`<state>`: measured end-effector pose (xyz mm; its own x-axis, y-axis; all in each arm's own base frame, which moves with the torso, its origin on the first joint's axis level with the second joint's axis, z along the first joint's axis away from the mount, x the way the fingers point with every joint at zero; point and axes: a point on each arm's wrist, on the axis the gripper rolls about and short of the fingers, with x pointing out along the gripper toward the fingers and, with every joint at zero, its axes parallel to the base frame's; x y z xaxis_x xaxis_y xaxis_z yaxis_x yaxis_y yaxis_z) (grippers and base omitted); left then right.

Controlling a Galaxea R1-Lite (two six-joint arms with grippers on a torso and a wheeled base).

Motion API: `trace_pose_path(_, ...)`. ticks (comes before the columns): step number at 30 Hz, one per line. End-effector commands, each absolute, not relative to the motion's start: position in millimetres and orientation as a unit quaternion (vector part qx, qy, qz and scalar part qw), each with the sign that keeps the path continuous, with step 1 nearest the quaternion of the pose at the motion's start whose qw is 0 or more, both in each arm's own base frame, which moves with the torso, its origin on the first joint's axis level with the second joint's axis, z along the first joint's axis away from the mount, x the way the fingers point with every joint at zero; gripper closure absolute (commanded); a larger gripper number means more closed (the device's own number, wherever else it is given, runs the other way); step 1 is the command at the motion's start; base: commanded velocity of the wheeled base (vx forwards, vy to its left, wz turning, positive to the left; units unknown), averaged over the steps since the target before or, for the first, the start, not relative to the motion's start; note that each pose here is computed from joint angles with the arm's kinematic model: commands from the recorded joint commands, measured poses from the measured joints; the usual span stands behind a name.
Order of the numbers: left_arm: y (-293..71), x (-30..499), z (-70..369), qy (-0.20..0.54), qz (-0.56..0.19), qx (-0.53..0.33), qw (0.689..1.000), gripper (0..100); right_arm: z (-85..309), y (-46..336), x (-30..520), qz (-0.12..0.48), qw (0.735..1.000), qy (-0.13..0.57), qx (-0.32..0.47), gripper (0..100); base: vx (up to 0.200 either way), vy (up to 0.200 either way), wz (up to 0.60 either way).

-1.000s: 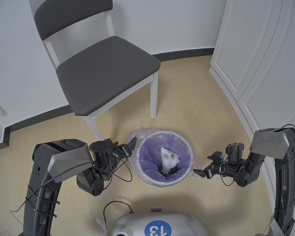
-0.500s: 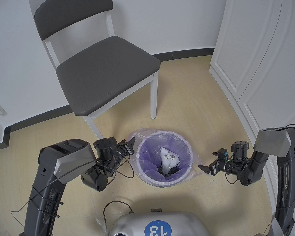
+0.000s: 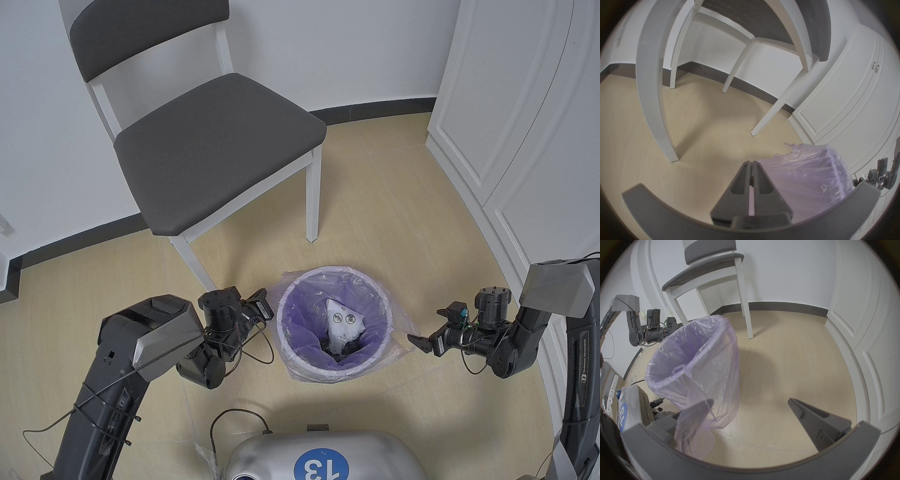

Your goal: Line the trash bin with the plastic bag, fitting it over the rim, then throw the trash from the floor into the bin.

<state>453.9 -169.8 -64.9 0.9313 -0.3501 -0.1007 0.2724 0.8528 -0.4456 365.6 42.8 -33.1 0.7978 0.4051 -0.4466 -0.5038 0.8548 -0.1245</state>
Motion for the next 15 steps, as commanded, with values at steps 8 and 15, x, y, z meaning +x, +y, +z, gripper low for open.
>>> trace_pose_path(8, -173.5, 464.2, -82.3, 0.097, -0.163, -0.216, 0.958, 100, -35.7, 42.9, 366.2, 0.242, 0.941, 0.206, -0.119, 0, 0.000, 0.000, 0.00)
trace_pose_path(15, -176.0, 468.4, -79.3, 0.101, -0.165, -0.213, 0.958, 100, -35.7, 42.9, 366.2, 0.242, 0.941, 0.206, -0.119, 0, 0.000, 0.000, 0.00)
